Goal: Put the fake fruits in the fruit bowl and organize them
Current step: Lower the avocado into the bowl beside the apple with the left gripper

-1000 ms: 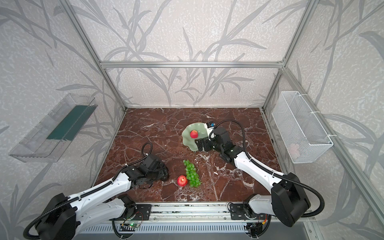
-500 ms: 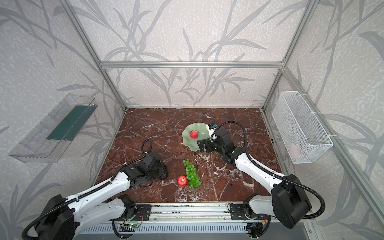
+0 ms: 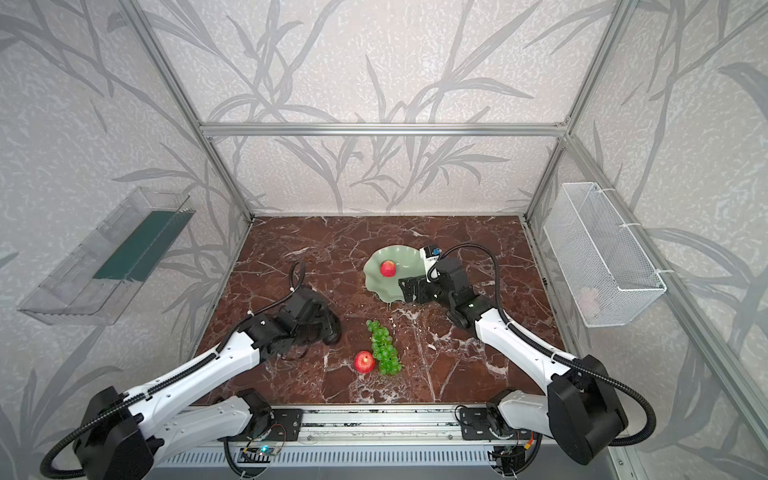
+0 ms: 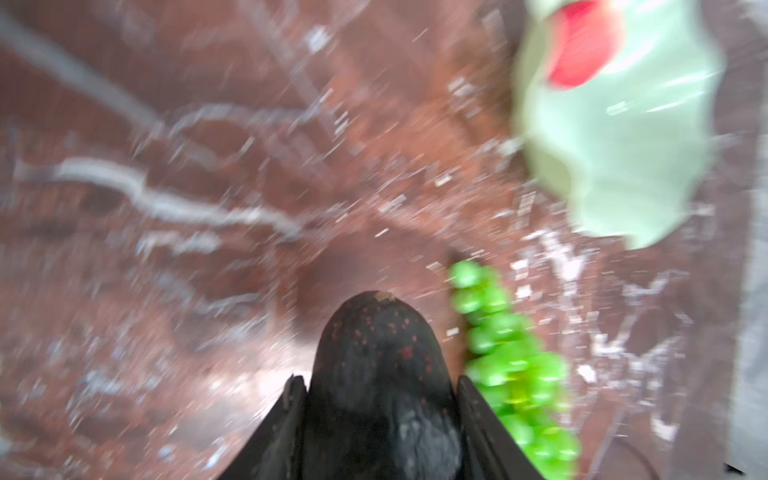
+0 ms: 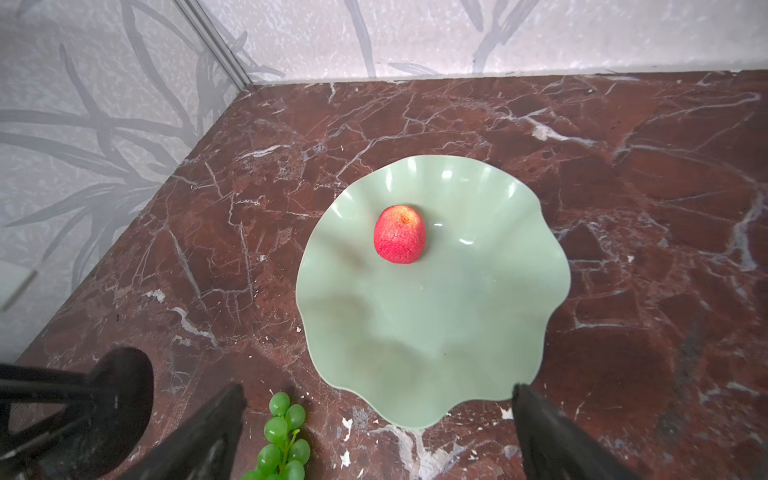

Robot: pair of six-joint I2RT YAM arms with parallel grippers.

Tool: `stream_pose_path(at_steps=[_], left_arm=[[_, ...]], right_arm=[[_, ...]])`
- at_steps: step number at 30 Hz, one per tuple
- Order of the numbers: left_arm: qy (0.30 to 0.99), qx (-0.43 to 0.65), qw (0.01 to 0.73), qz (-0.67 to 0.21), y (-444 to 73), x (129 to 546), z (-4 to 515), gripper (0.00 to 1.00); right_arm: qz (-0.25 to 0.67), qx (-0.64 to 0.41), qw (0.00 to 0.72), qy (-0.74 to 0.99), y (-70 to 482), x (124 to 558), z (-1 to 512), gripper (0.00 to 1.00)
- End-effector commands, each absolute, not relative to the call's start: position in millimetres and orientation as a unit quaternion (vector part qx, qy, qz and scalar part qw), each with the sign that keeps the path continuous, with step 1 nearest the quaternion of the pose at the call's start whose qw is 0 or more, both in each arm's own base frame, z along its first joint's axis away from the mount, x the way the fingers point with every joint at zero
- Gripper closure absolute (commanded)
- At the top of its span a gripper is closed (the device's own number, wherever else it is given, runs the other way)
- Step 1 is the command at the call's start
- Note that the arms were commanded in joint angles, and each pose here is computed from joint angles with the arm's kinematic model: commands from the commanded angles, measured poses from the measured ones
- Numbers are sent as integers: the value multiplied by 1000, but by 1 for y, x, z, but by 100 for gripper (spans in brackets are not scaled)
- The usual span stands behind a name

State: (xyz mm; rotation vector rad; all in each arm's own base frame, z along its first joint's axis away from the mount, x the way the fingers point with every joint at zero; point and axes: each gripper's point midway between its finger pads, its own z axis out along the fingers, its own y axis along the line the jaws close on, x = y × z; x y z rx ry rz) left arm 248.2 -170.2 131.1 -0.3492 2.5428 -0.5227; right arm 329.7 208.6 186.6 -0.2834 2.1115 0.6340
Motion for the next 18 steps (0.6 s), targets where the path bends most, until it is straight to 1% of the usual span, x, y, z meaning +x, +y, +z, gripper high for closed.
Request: stream_pose_path(at_steps=[1, 3, 7, 18], left_arm=[[936, -57, 287, -195, -191, 270, 160, 57], [933, -21, 296, -201, -208, 287, 176, 57], [933, 34, 292, -209, -243, 316, 194, 57], [943, 129, 249, -181, -315, 384, 174, 57]], right_arm=[[265, -95, 461, 841, 199, 323, 198, 1], [260, -85, 476, 836, 191, 317, 203, 1], [252, -74, 498, 826, 175, 303, 208, 1], [231, -56, 501, 832, 146, 272, 200, 1]])
